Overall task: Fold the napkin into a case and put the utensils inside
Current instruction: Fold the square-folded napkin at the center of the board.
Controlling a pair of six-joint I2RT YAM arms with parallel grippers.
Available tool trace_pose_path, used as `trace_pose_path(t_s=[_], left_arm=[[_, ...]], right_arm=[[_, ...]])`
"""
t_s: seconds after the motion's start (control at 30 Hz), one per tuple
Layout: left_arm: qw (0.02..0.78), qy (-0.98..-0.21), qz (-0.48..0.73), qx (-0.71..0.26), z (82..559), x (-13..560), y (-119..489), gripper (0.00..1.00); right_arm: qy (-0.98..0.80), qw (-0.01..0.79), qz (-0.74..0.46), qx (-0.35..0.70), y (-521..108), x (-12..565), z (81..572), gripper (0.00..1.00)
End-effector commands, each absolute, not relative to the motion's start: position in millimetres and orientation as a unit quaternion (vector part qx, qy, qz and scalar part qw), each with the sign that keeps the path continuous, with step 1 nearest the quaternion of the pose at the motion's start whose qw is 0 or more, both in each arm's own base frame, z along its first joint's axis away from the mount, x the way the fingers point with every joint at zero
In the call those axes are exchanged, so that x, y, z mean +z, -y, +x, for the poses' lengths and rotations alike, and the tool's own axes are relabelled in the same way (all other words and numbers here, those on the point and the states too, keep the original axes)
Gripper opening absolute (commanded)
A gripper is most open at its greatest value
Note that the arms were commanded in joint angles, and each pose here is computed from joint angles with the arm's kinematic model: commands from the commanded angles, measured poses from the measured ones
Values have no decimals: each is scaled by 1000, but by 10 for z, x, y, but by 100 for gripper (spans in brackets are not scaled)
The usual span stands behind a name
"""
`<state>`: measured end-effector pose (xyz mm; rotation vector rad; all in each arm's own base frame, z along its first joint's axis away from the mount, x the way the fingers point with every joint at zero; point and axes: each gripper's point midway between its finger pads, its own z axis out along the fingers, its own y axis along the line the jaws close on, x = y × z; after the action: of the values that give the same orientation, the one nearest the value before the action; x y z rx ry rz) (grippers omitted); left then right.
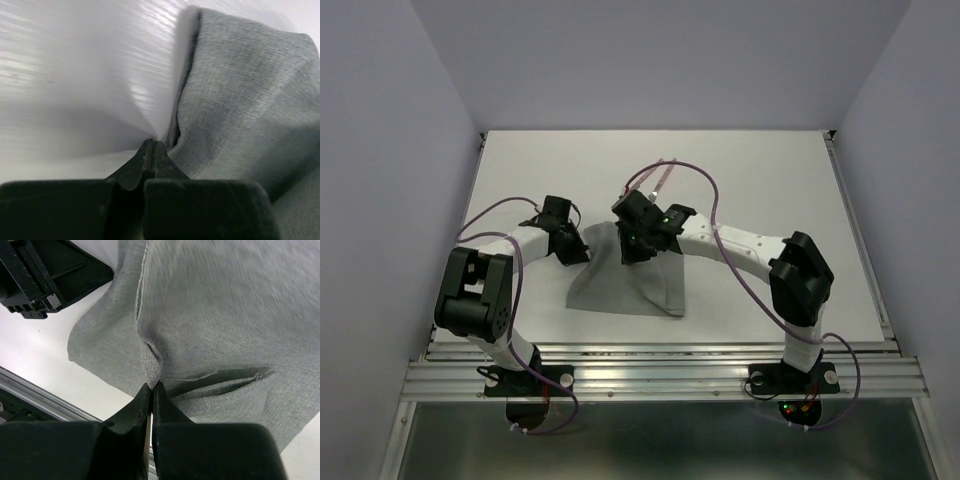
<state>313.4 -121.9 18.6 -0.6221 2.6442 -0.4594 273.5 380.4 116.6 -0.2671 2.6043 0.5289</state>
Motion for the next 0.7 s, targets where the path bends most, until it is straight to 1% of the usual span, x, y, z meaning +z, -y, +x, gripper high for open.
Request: trace_pose_path(t_s=[0.0,0.07,0.27,0.67], left_arm=[[219,-947,-221,-85,3161,387,878,0],[242,-942,-228,-53,3220,478,734,0],[254,-936,-242,-18,3223,530,538,0],[215,-946,-234,-59,3171,289,671,0]], right_arm=[[-938,259,-93,211,-4069,1349,2869,1],[-939,255,-92,210,-4128,1295,2900,1],[-936,253,-98,225,-4277,1302,2900,1],[-933,254,-92,239,-4517,1287,2985,1]])
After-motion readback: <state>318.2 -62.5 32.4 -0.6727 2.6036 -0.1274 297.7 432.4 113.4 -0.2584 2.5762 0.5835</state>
